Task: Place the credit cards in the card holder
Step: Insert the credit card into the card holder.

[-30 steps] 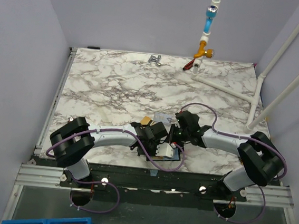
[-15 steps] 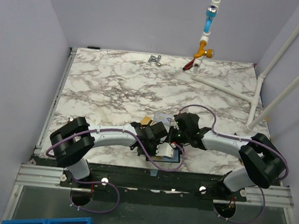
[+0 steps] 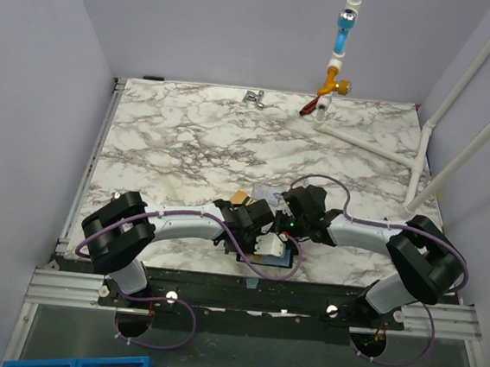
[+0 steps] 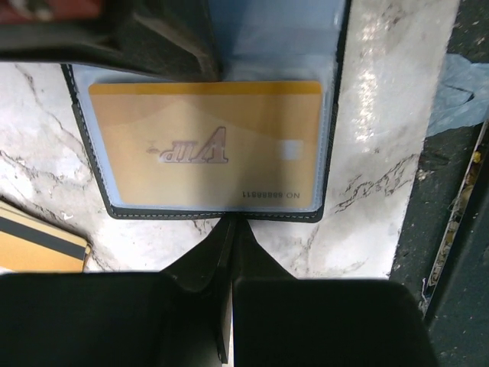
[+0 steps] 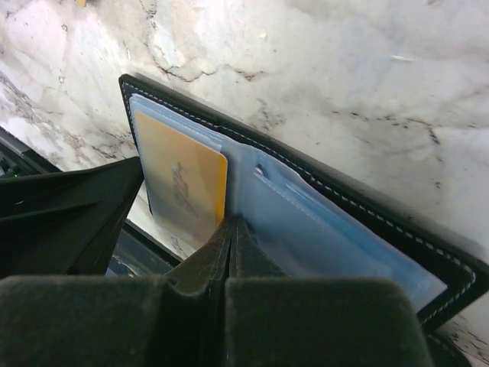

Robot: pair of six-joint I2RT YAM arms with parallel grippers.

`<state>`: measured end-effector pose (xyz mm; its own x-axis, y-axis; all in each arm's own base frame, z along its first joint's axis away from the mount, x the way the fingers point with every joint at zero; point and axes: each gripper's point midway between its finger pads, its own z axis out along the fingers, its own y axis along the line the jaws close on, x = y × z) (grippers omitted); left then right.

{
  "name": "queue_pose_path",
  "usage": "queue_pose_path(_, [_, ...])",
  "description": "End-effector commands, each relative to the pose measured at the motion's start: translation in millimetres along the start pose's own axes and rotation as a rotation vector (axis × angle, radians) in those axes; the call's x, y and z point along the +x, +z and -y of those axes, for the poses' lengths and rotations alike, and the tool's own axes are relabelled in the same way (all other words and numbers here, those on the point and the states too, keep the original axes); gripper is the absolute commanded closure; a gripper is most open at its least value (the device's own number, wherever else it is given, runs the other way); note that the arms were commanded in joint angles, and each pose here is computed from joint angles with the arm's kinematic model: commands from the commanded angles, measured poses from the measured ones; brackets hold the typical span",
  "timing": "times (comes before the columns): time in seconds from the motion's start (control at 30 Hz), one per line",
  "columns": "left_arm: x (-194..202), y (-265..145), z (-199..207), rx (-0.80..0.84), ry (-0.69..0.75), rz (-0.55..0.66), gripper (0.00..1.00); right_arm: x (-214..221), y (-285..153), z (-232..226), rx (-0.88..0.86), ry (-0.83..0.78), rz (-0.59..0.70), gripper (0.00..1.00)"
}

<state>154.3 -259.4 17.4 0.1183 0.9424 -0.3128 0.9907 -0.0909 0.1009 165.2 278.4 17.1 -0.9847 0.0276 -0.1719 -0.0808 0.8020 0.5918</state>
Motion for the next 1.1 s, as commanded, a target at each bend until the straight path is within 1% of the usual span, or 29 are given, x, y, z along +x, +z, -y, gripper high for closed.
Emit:
queue_pose_path(0.0, [8.2,5.5,-6.7,-0.018,0.006,-0.040,1.00,6.1,6.8,-15.9,-0.036,-0.043,-0.044,0.99])
queue_pose_path(0.1, [7.9,5.0,-7.8,-0.021,0.007,-0.040,1.00,3.3,3.0,-16.8,-0.022,-0.042,-0.031,0.99])
queue_pose_path(0.23, [8.8,-1.3,-8.6,-0.015,-0.006,-0.032,1.00,0.4,-3.1,-1.9,0.061,-0.042,-0.016,0.99])
queue_pose_path(0.33, [7.5,-16.1,-11.3,-0.001,-0.044,0.004,1.00,-19.3,-15.7,5.7,0.071,-0.022,0.022,0.96])
queue_pose_path(0.43, [4.9,-37.4,-16.1,0.017,-0.094,0.061,0.87,-52.4,-31.9,7.6,0.061,-0.012,0.087,0.86])
queue_pose_path(0.47, [4.0,-45.4,-19.0,0.015,-0.108,0.082,0.85,-63.7,-36.5,4.8,0.057,-0.023,0.105,0.82])
queue_pose_path(0.53, [1.9,-60.4,-23.5,0.025,-0.137,0.118,0.77,-85.8,-43.2,0.7,0.054,-0.034,0.134,0.75])
queue_pose_path(0.63, [-5.2,-81.3,-35.1,0.033,-0.183,0.179,0.65,-115.3,-46.3,-3.8,0.060,-0.045,0.174,0.67])
queue_pose_path(0.67, [-7.7,-87.1,-41.8,0.026,-0.202,0.197,0.58,-126.3,-47.1,-5.9,0.064,-0.050,0.194,0.65])
queue_pose_path(0.73, [-12.4,-94.9,-59.2,0.002,-0.251,0.229,0.53,-145.5,-42.5,-3.6,0.084,-0.045,0.215,0.62])
queue_pose_path(0.8, [-18.9,-100.7,-80.8,-0.008,-0.314,0.267,0.50,-164.4,-39.0,0.1,0.102,-0.041,0.237,0.62])
queue_pose_path(0.9, [-25.6,-98.6,-118.4,-0.010,-0.416,0.295,0.48,-188.8,-36.1,1.6,0.124,-0.047,0.280,0.60])
queue_pose_path(1.0, [-31.9,-88.0,-153.1,-0.027,-0.473,0.311,0.46,-204.5,-30.3,5.8,0.157,-0.068,0.308,0.60])
queue_pose_path(1.07, [-33.3,-79.3,-169.3,-0.034,-0.482,0.306,0.46,-211.3,-25.6,8.1,0.172,-0.087,0.312,0.58])
